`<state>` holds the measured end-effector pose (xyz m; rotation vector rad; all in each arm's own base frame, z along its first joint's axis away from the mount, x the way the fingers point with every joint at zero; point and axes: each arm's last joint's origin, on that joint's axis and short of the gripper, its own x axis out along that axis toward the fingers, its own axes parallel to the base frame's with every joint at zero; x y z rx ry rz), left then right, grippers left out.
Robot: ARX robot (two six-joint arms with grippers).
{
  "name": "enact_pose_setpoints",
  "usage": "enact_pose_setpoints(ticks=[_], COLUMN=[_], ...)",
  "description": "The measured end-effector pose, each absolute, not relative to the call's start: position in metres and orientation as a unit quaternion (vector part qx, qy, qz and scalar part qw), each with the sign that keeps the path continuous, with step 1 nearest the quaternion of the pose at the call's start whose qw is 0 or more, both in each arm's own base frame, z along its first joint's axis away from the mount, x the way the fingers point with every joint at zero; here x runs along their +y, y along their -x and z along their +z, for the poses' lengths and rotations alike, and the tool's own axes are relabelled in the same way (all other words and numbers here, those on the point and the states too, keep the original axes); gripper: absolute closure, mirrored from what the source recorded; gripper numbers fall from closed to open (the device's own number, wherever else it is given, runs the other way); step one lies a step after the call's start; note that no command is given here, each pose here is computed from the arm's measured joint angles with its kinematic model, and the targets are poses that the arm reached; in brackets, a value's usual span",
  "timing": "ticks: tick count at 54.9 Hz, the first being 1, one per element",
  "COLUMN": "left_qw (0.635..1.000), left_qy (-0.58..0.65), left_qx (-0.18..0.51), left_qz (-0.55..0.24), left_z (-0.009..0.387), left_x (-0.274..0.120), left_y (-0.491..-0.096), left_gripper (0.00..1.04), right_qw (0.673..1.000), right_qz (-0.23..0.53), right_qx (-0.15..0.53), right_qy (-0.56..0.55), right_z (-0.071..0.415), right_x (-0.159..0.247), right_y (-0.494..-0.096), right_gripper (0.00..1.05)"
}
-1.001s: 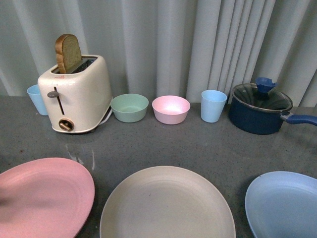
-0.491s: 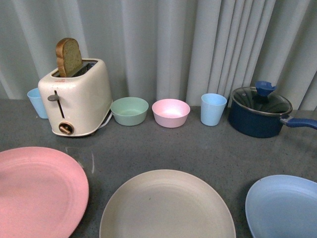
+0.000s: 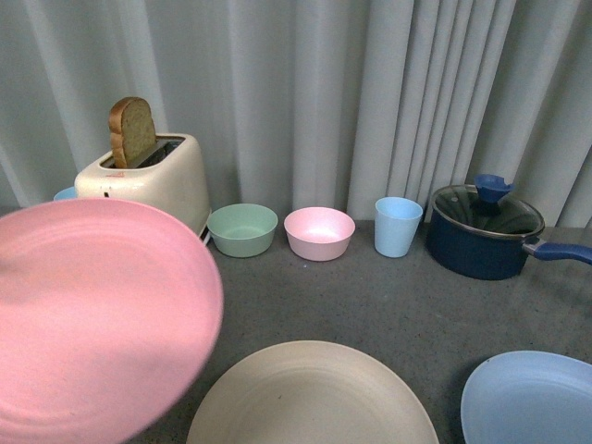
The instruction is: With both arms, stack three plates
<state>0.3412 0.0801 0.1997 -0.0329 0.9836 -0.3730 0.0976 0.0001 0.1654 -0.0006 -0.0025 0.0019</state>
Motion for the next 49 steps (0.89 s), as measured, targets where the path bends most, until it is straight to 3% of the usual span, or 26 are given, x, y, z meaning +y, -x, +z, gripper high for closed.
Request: enact_pose_setpoints(ticks=[23,35,49], left_qw=[0.836,0.819,0.813], left_qy=[-0.007,-0.027,-0.043], left_qx=[0.475,0.505,0.524], left_qz=[-0.275,-0.271,-0.250], left_z=[0.180,0.156,0.140], left_x=[-0.063,-0.093,-0.094], left_y=[-0.349,-0.349,-0.351], left_gripper=[1.01,1.01,1.01], right_qw=[1.000,1.000,1.000], right_qz=[0.001,0.001,0.001], right_qx=[-0.001,-0.001,-0.001], right_qy=[0.000,0.000,0.000], right_z=[0.165,0.165,0.165], right_x=[0.000,0.000,0.000], right_y=[-0.098,-0.098,-0.098], right_gripper=[0.07,0.07,0.07])
